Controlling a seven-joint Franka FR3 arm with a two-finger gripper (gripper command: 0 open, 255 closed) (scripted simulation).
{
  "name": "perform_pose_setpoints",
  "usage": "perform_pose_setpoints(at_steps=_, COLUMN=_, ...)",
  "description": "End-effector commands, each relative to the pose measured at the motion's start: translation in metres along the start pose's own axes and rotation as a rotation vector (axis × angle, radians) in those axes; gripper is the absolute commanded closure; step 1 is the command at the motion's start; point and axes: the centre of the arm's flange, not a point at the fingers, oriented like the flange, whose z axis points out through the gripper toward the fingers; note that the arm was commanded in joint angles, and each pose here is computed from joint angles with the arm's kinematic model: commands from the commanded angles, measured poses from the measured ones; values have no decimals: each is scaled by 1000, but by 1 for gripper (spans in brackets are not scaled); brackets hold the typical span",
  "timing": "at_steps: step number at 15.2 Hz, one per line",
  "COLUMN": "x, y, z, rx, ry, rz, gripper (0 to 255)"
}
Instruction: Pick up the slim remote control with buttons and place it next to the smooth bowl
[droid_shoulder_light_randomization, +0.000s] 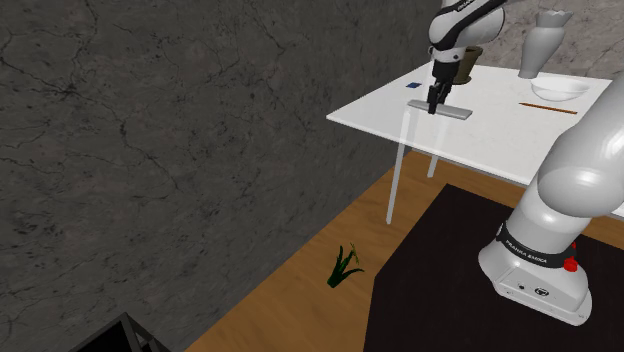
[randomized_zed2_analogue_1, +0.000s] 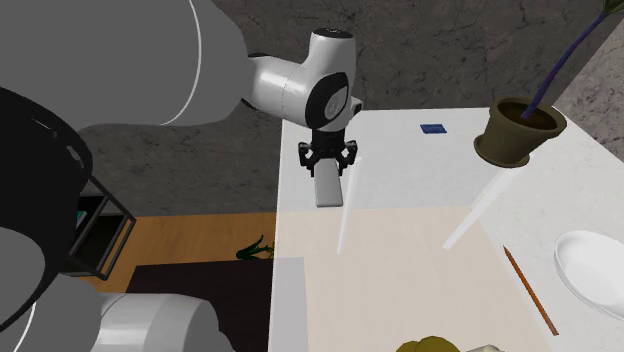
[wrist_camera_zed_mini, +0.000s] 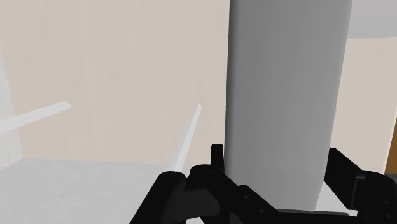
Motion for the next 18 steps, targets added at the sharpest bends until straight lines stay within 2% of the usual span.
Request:
perform_pose_setpoints(at_steps=1, x=-1, y=0, z=-11, rx=0, ry=0, rz=0, gripper=255)
perform_pose_setpoints(at_steps=11, x=-1, y=1, z=-60, rx=0, ry=0, rz=0, gripper=255)
perform_pose_setpoints(at_steps=18, x=-61, y=71, z=-60, rx=0, ry=0, rz=0, gripper=255)
